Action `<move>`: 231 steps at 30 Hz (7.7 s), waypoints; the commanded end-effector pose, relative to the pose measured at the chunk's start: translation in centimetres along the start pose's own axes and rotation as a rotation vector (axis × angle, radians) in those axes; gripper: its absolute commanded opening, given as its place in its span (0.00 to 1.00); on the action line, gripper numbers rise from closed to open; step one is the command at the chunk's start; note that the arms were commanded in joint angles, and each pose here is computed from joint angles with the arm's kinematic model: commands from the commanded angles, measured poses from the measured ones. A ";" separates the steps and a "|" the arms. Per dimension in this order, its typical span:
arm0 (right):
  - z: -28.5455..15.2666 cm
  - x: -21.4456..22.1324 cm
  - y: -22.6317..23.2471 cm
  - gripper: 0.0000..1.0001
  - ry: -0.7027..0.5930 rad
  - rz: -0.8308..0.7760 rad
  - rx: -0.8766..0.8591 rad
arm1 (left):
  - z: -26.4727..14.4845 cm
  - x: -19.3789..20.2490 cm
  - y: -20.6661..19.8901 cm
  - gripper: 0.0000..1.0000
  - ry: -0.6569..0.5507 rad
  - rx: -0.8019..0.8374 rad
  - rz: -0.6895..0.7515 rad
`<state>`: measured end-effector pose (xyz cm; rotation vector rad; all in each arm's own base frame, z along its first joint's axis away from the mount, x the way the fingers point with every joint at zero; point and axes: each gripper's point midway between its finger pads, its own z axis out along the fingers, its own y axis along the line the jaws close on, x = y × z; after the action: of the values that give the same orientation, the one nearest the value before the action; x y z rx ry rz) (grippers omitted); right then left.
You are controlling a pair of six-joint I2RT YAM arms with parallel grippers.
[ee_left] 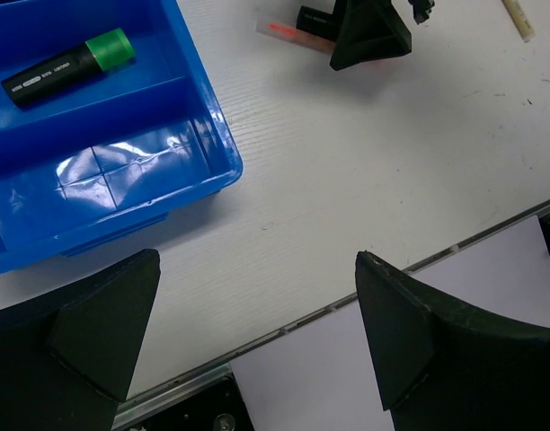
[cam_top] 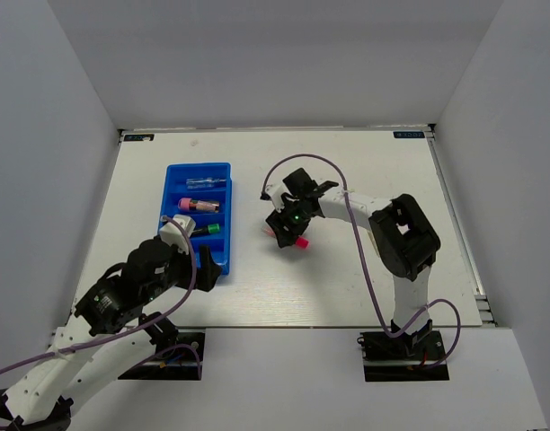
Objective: Sort the stationery into containers
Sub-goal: Pick up the pen from the center of the board, then place the pen in the storage box, then pick up the pen from the center of the board.
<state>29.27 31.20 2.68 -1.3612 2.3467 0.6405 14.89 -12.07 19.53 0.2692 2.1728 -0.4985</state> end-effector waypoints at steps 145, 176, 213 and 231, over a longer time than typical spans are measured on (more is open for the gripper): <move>-14.9 4.8 -10.6 0.55 -0.086 -0.624 0.049 | 6.4 1.1 -8.8 0.99 0.168 0.461 0.222; -10.8 5.7 -19.4 0.56 -0.132 -0.628 0.050 | 5.8 3.4 -8.0 0.99 0.193 0.472 0.228; -5.7 13.1 -19.2 0.27 0.204 -0.657 -0.018 | 3.0 1.2 -7.7 0.99 0.102 0.440 0.188; -12.3 1.5 -4.0 0.00 -0.060 -0.421 -0.214 | 0.3 -3.5 -8.4 0.99 -0.058 0.444 0.205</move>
<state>35.18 17.43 5.77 -1.8714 1.9488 0.6085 13.82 -19.95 21.66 0.7142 2.0111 -0.8602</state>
